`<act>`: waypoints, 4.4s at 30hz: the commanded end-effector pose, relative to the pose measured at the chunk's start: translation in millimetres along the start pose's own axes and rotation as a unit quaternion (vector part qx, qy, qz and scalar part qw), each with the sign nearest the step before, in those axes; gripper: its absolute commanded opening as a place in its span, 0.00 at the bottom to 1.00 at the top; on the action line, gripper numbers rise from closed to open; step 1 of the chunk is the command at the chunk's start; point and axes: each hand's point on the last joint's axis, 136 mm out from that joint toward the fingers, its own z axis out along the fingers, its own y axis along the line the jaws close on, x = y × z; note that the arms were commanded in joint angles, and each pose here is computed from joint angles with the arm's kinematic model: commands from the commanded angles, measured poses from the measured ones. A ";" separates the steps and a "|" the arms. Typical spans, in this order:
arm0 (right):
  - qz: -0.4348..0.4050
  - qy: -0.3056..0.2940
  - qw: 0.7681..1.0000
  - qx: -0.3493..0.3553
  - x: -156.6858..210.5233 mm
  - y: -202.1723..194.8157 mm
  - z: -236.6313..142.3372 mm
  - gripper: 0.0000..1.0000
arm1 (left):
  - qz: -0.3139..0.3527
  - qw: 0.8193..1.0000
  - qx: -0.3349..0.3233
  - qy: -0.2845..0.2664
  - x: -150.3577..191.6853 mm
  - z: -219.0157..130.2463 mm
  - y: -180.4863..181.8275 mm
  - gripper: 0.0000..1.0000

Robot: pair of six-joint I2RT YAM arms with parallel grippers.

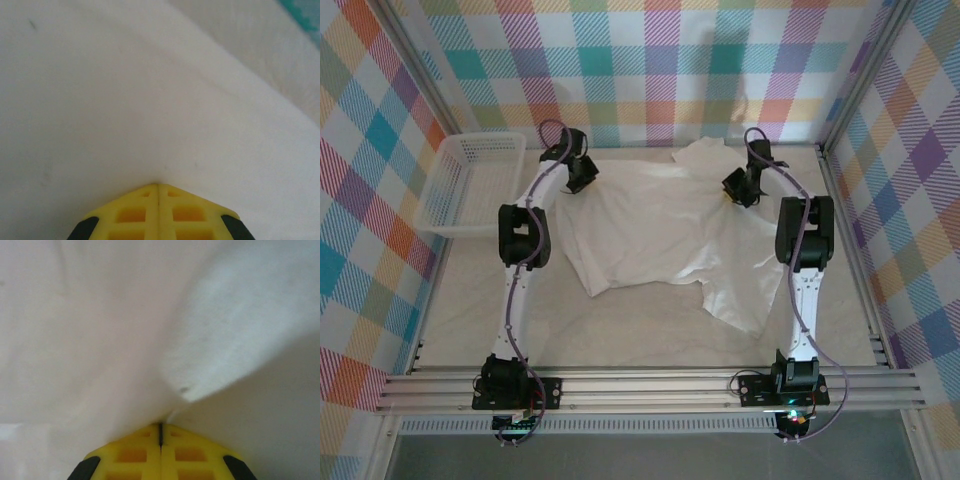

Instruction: Fold the inside-out t-shirt

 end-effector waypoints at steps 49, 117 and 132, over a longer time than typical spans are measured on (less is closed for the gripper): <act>0.067 0.100 0.969 0.213 267.3 -267.6 -173.5 0.28 | 0.096 0.990 0.087 -0.056 167.4 -291.5 66.0 0.33; 0.013 -0.047 0.999 -0.022 59.1 -74.7 -241.7 0.00 | 0.300 0.953 -0.019 -0.038 76.0 -179.9 13.9 0.12; 0.005 -0.037 0.998 -0.049 67.0 -50.9 -245.7 0.00 | 0.182 0.967 -0.159 0.075 168.6 -193.6 37.1 0.24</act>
